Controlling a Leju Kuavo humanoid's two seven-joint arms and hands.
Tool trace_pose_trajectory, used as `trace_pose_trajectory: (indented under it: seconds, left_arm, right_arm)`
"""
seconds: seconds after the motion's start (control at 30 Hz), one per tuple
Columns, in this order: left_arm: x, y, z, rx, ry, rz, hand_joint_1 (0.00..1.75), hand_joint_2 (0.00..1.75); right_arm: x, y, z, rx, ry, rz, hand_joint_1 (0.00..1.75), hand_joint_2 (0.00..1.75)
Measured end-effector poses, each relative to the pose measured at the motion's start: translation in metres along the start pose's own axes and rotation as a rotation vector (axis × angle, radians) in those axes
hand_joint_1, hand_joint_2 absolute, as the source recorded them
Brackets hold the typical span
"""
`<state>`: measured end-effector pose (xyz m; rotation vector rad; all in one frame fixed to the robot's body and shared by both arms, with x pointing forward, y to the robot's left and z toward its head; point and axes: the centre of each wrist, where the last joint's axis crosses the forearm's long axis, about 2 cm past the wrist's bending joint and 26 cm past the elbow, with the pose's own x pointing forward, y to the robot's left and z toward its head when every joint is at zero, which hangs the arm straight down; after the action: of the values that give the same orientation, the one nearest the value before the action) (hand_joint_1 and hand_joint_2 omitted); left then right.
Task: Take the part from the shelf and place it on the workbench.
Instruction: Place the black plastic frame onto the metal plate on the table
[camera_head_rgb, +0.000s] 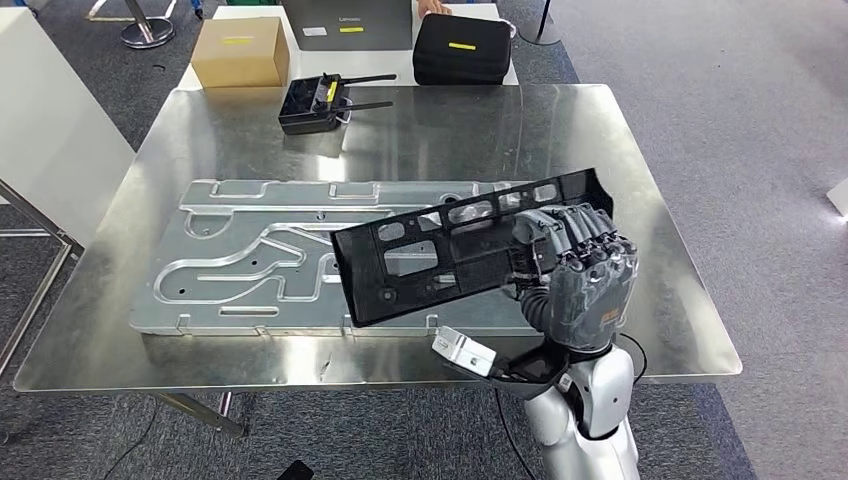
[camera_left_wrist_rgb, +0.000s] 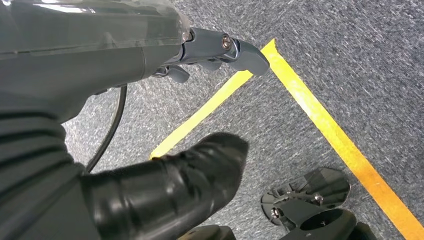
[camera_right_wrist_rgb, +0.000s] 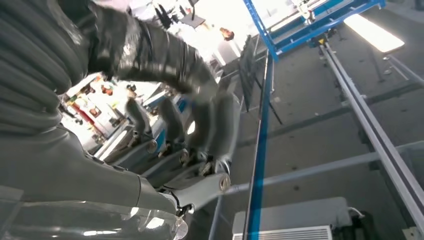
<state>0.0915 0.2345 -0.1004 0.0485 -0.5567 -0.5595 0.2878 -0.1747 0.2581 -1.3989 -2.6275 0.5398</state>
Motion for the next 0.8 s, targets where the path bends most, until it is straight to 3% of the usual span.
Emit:
trace_pose_trajectory:
  seconds: [0.33, 0.37, 0.47, 0.5, 0.8]
  left_arm:
    - [0.001, 0.001, 0.000, 0.000, -0.003, -0.002, 0.00, 0.00]
    - [0.001, 0.001, 0.000, 0.001, -0.003, -0.002, 0.00, 0.00]
    - [0.002, 0.001, -0.001, 0.001, -0.002, -0.003, 0.00, 0.00]
    - [0.002, 0.001, -0.001, 0.002, -0.002, -0.003, 0.00, 0.00]
    - [0.005, 0.001, -0.001, 0.009, 0.001, 0.009, 0.00, 0.00]
  right_arm:
    - [-0.001, 0.005, 0.000, 0.016, -0.018, -0.007, 1.73, 1.75]
    - [-0.001, 0.006, 0.000, 0.018, -0.016, -0.008, 1.64, 1.75]
    - [0.000, 0.008, -0.004, 0.020, 0.005, -0.008, 0.34, 1.75]
    - [0.001, 0.010, -0.006, 0.022, 0.015, -0.009, 0.00, 1.75]
    - [0.009, 0.023, -0.006, 0.083, 0.031, -0.038, 0.00, 1.75]
